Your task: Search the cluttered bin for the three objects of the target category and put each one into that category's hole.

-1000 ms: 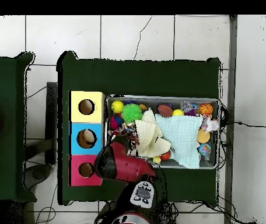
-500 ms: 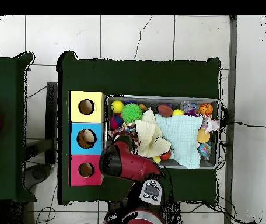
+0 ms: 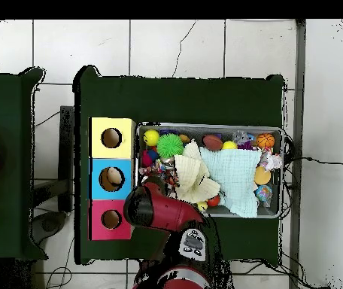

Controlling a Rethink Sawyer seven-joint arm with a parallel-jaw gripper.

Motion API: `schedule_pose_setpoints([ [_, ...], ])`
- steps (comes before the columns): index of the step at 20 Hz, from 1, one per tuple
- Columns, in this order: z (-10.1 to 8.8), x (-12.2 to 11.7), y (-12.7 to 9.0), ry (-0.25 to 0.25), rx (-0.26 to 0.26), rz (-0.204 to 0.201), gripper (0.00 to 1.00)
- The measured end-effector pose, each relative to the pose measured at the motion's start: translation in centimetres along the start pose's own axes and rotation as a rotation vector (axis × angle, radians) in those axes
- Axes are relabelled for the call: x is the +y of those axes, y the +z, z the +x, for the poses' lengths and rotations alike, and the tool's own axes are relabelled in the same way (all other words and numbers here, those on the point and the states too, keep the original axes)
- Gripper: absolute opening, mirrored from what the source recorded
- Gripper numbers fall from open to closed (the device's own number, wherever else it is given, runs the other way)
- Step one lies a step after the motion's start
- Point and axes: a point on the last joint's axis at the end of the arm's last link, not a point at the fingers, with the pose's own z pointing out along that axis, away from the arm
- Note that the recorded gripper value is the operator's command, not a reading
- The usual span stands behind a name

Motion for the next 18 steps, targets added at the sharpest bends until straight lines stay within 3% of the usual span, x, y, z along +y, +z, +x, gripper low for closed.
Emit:
schedule_pose_setpoints([
  [6, 0.25, 0.44, 0.18, 0.014, 0.046, -0.022, 1.0],
  [18, 0.53, 0.81, 0.84, 0.027, 0.071, -0.044, 1.0],
])
